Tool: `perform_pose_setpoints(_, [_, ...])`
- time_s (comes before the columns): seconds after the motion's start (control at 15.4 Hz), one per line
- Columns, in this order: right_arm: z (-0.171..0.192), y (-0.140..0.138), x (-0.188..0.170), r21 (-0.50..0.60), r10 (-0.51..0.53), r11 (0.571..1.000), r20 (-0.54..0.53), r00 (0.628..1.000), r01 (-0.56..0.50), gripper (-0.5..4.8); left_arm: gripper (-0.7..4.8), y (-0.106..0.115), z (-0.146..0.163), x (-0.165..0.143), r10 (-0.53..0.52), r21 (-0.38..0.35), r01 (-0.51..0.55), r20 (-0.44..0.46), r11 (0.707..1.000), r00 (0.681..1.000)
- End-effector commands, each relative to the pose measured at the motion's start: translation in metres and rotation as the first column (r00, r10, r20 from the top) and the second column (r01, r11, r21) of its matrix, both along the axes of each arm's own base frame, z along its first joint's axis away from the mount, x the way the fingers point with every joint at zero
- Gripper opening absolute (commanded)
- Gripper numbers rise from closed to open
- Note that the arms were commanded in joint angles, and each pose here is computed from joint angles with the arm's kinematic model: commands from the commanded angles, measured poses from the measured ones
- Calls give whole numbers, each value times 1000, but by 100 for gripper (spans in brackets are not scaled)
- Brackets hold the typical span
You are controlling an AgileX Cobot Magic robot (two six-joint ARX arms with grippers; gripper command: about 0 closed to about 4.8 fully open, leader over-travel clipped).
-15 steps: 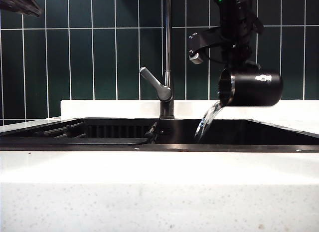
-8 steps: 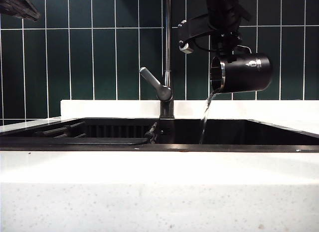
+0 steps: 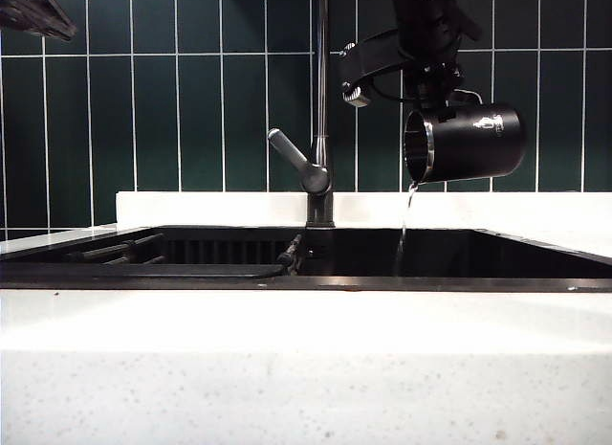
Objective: Pick up the mug next to the sink, go to the faucet to get some water, pour the water into the sink, and finally put the mug back to its place.
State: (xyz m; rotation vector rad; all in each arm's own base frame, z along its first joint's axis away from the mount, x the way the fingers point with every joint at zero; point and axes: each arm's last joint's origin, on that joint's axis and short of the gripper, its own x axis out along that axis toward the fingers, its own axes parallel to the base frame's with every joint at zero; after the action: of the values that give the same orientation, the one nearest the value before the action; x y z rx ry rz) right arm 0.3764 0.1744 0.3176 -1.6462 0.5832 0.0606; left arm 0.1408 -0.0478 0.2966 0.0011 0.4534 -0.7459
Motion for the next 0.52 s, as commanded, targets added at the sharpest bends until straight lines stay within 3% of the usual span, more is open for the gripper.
perform_pose_setpoints(0.07, [8, 0, -3, 2, 6, 1000, 15, 1000, -6, -5, -6, 0, 1, 0, -5, -7, 5, 10, 1000, 1000])
perform_pose_setpoints(0.39, [12, 5, -9, -15, 93, 995, -19, 995, -94, -5, -6, 0, 1, -1, -4, -6, 4, 8, 1000, 1000])
perform_pose_setpoints(0.52, [14, 2, -7, 188, 4, 982, 63, 998, -16, -5, -6, 0, 1, 0, -4, -7, 4, 9, 1000, 1000])
